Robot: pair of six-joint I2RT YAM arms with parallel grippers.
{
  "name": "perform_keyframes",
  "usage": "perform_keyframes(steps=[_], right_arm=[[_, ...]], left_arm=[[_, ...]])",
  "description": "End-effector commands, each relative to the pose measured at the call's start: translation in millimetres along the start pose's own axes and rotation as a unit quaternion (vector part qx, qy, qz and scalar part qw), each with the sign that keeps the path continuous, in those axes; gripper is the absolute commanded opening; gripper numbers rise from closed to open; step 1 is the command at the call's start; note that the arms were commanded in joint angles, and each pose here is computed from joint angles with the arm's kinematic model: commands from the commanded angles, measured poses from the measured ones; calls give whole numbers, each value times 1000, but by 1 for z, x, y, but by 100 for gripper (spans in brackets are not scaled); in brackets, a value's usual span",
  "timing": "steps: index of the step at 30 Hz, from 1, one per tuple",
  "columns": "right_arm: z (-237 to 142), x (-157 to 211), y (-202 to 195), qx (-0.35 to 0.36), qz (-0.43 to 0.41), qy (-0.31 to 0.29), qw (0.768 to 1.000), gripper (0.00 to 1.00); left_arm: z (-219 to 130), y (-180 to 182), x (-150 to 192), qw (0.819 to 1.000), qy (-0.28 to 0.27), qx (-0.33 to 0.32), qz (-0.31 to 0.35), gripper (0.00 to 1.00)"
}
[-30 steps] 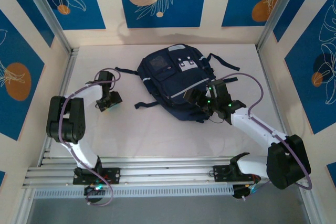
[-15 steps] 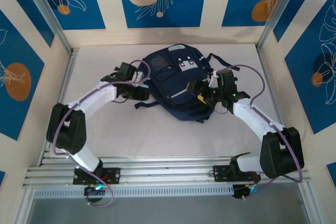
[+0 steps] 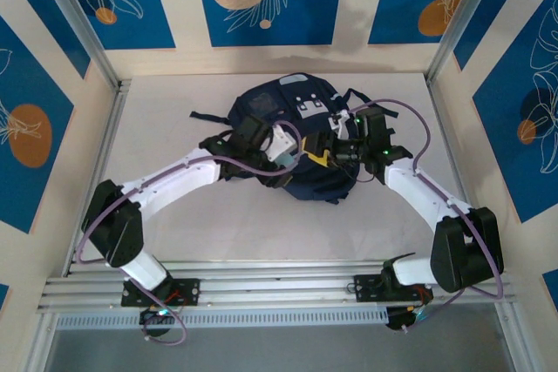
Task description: Pack books, pencil case, and school supplies into a backpack
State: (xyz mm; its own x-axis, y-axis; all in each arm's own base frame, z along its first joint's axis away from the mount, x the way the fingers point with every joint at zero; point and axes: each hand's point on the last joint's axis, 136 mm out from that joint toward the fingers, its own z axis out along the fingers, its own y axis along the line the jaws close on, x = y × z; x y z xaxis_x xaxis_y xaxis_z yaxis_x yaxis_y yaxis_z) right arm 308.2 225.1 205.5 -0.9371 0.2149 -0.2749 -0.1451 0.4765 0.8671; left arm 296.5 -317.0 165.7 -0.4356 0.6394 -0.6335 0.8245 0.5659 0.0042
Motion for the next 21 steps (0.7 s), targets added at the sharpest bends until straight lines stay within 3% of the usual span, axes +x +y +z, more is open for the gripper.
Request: perform_keyframes(steps=[1,13,18,19,20,21], right_arm=[[5,11,4,-20,4,21,1000,59],[11,28,-1,-44,12,43,998,45],[10,27,-6,-41,12,40,998,15],[9,25,-7,-40,13,38,998,4],[6,23,-8,-41,13,34,999,0],[3,21,-9,-39,14,29,999,0]], left_arm=[[-5,-4,-27,999,-31,-6,40,72],[1,-22,-52,997,-54,15,52,73],[2,-26,-54,997,-54,23,49,74],[2,-26,-54,997,-53,23,47,79],[2,-25,-54,998,-52,21,43,94],[3,-23,-53,998,-50,17,38,100]])
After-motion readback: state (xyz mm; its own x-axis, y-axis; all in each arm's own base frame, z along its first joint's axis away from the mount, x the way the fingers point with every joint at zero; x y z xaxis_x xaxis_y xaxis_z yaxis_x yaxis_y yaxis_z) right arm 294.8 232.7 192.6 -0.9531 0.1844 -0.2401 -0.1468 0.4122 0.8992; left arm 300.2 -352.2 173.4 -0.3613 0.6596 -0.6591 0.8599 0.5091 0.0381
